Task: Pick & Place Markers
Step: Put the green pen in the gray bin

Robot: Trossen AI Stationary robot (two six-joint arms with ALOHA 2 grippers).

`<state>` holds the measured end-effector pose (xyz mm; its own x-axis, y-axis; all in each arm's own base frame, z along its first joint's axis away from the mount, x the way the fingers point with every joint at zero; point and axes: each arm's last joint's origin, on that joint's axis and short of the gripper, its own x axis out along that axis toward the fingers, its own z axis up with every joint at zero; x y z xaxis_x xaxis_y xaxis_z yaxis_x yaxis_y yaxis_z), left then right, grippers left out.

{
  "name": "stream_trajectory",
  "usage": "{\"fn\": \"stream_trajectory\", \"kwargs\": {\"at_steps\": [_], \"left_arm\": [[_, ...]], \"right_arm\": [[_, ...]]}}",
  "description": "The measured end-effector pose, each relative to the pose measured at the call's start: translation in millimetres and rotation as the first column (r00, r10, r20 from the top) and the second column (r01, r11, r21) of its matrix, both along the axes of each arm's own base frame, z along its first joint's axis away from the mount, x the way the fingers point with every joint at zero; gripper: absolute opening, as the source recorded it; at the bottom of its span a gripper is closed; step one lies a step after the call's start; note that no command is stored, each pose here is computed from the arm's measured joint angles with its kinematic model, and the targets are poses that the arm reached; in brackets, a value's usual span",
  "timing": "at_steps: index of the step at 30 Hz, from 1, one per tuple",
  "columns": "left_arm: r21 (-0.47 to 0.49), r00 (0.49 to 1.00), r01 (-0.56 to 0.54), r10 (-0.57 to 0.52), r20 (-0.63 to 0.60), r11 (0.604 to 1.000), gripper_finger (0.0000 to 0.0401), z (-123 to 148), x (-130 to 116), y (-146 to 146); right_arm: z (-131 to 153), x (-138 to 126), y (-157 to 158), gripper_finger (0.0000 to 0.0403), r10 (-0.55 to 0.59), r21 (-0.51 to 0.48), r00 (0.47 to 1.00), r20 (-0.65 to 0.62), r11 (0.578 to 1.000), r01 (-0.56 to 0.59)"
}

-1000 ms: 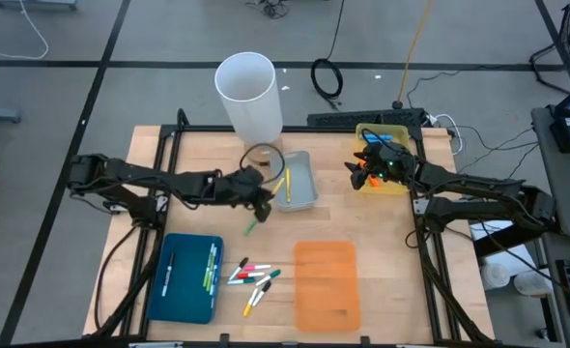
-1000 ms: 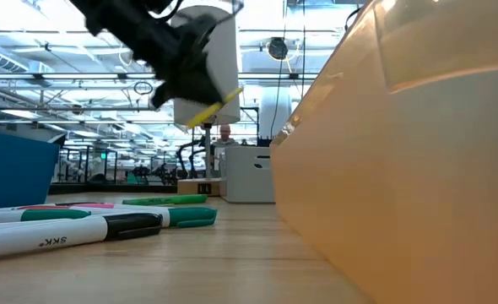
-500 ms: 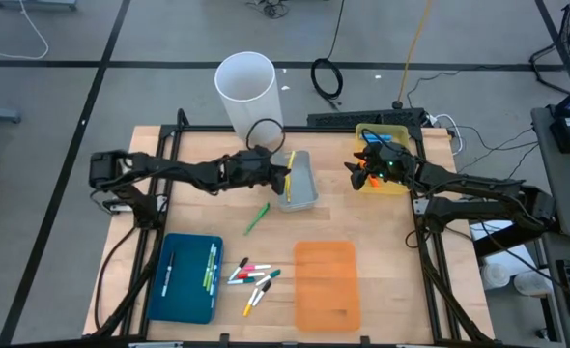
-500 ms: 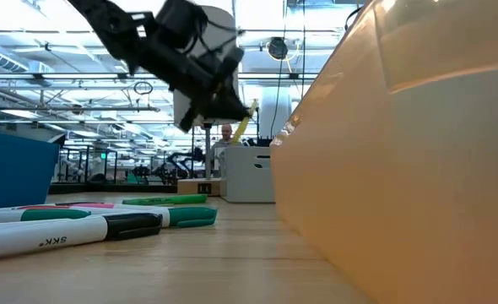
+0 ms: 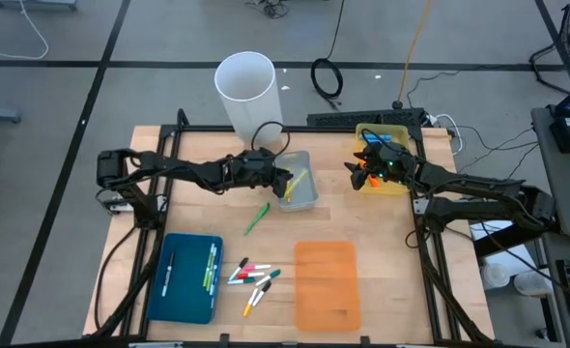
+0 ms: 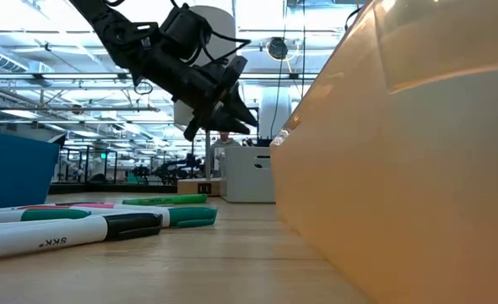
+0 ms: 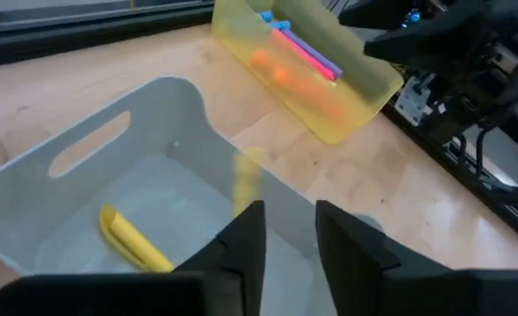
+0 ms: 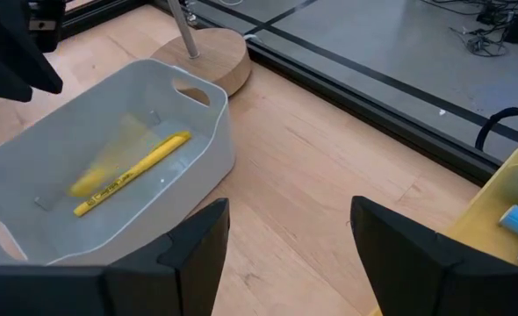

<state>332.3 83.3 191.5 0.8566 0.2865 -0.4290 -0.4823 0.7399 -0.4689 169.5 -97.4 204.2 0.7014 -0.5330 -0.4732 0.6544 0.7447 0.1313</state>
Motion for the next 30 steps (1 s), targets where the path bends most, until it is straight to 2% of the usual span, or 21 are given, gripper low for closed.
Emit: {"fn": "stream_trajectory", "kwargs": {"at_steps": [4, 6, 9, 11, 15, 18, 22, 25, 27, 30], "left_arm": [[0.002, 1.0, 0.016, -0.016, -0.015, 1.0, 0.0135, -1, 0, 0], [-0.006, 0.994, 0.11, -0.11, -0.015, 0.994, 0.0144, 2, -2, -3], [-0.042, 0.957, 0.289, -0.288, 0.03, 0.956, 0.015, 14, -5, -10], [-0.099, 0.926, 0.378, -0.377, 0.027, 0.92, 0.0151, 20, -11, -19], [-0.163, 0.89, 0.446, -0.455, -0.024, 0.88, 0.0151, 43, -28, -46], [-0.14, 0.889, 0.425, -0.441, -0.122, 0.895, 0.0152, 73, -35, -69], [0.003, 0.882, 0.369, -0.349, -0.317, 0.93, 0.0152, 109, -32, -97], [0.016, 0.816, 0.345, -0.291, -0.5, 0.939, 0.0152, 117, -26, -112], [-0.026, 0.729, 0.326, -0.269, -0.629, 0.945, 0.0152, 108, -23, -117], [-0.089, 0.619, 0.314, -0.275, -0.736, 0.945, 0.0152, 86, -18, -123]], "right_arm": [[0, 0, 0, 0.0226, 0.0, 0.0, 1.0, 0.0, 1.0, 0.0], [0, 0, 0, 0.0226, 0.0, 0.0, 1.0, 0.0, 1.0, 0.0], [0, 0, 0, 0.0226, 0.0, 0.001, 1.0, -0.003, 1.0, 0.0], [0, 0, 0, 0.0226, 0.0, 0.002, 1.0, -0.004, 1.0, 0.0], [0, 0, 0, 0.0226, 0.0, 0.0, 1.0, -0.004, 1.0, 0.0], [0, 0, 0, 0.0226, -0.002, -0.003, 1.0, -0.003, 1.0, 0.002], [0, 0, 0, 0.0226, -0.004, -0.003, 1.0, 0.0, 1.0, 0.004], [0, 0, 0, 0.0226, -0.005, -0.003, 1.0, 0.002, 1.0, 0.005], [0, 0, 0, 0.0226, -0.005, -0.002, 1.0, 0.002, 1.0, 0.005], [0, 0, 0, 0.0226, -0.005, 0.0, 1.0, 0.001, 1.0, 0.005]]}}
